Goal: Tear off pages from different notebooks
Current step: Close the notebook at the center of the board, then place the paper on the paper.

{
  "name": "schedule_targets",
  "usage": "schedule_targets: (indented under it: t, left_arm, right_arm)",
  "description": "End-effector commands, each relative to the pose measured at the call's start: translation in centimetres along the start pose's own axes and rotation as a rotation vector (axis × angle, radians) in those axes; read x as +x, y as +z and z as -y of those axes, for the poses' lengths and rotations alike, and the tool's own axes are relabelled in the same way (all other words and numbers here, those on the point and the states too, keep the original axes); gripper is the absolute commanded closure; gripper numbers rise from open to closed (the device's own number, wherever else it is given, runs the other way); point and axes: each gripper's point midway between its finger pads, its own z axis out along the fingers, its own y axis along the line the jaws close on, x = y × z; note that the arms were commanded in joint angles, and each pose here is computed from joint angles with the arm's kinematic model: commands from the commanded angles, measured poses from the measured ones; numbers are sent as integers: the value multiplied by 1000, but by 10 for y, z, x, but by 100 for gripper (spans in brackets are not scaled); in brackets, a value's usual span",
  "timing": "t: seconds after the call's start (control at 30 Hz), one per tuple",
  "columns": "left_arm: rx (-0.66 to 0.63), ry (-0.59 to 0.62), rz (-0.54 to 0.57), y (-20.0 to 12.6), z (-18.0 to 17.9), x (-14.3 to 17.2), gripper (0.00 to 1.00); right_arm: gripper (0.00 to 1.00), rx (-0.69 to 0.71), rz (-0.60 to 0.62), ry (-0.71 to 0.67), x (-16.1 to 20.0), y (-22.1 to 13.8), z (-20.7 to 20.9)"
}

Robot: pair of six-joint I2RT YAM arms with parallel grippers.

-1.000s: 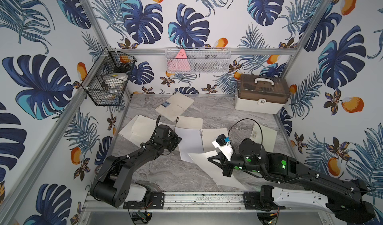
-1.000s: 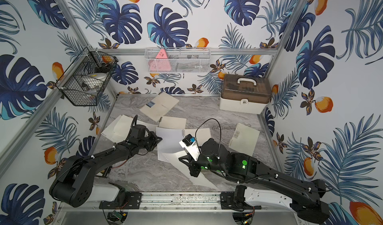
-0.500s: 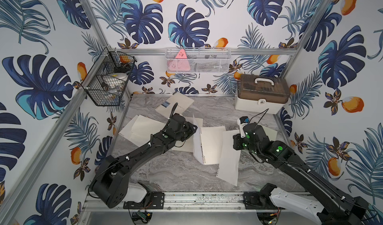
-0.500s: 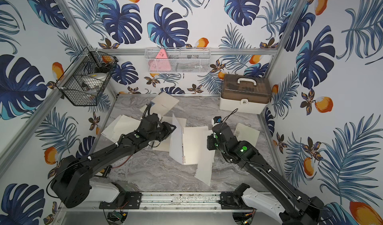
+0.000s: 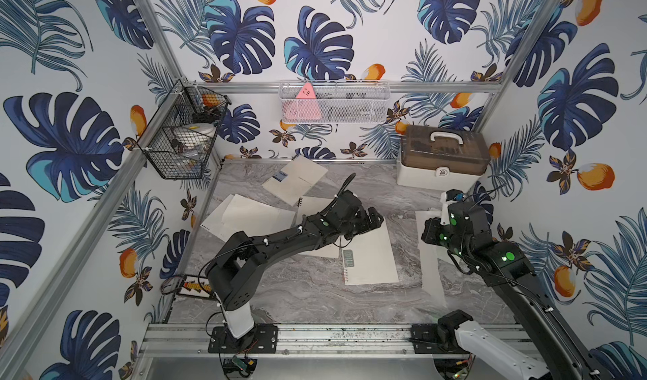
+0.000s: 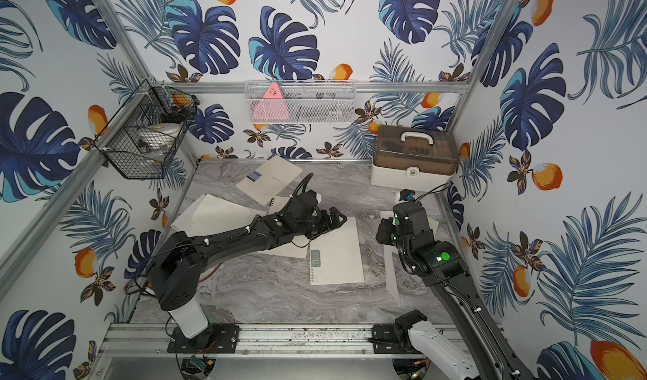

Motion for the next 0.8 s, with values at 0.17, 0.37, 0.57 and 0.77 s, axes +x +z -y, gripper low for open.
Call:
schedule_targets:
  t: [0.17, 0.37, 0.57, 0.77]
  left_arm:
    - [322, 295, 88, -110, 13, -27, 1]
    - [434, 444, 33, -137, 17, 5, 1]
    - [557, 450, -2, -136, 27, 16, 16]
    - [533, 433, 62, -140, 24, 7, 83]
  right_arm:
    - [100, -865, -110, -44, -1, -13, -147]
    - [100, -1144, -79, -15, -20, -28, -182]
    - [100, -1209, -56, 11, -27, -29, -189]
    - [100, -880, -92, 29, -16, 21, -158]
